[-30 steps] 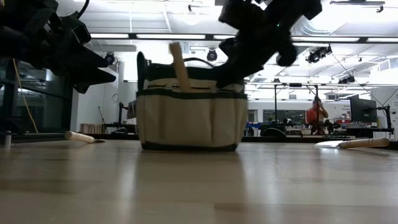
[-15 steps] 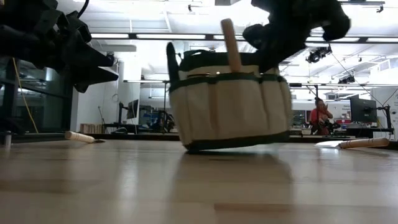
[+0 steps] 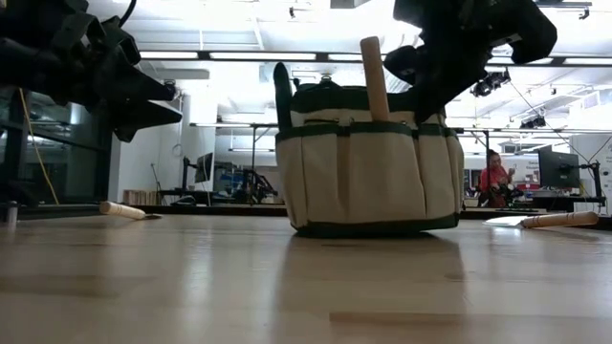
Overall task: Pick & Place Garden tools in Gardening bag
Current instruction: Adjust the light brown gardening bag
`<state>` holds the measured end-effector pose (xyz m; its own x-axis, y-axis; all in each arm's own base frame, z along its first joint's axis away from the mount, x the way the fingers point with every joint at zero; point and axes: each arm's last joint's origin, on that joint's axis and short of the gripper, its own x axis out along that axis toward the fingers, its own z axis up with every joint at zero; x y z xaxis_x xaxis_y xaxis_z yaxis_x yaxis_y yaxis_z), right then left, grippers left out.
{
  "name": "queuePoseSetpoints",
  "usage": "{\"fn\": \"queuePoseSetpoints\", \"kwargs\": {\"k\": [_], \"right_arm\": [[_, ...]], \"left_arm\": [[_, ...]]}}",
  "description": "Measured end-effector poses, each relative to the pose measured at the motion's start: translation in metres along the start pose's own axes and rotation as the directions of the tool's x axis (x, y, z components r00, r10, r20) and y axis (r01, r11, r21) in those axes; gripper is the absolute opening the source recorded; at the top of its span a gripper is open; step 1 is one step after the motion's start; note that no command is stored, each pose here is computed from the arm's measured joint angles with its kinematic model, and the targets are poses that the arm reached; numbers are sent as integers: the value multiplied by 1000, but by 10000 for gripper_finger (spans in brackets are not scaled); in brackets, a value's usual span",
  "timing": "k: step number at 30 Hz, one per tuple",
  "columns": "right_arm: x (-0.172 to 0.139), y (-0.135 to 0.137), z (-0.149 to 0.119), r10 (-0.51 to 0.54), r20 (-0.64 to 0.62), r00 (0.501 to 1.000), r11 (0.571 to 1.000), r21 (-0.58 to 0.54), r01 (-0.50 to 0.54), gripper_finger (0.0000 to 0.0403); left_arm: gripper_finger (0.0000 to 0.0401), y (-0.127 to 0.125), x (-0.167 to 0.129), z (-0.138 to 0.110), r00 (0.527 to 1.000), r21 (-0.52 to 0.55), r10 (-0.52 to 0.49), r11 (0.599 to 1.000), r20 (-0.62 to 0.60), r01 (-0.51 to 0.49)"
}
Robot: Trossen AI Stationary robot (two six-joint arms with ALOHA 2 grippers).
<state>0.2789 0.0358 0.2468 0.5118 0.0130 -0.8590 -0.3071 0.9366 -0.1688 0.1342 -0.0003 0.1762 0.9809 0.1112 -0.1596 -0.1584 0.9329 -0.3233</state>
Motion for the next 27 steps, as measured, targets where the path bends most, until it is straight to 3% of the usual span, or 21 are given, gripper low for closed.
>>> {"fn": "queuePoseSetpoints", "kwargs": {"k": [15, 27], "right_arm": [[0, 3, 1, 7, 7, 1000, 991, 133, -8, 19], [-1, 6, 3, 25, 28, 999, 970, 239, -31, 137]], "left_arm": [[226, 0, 0, 0, 1000, 0, -3, 1000, -3, 3], [226, 0, 0, -1, 1000, 1, -1, 1000, -13, 1]]}}
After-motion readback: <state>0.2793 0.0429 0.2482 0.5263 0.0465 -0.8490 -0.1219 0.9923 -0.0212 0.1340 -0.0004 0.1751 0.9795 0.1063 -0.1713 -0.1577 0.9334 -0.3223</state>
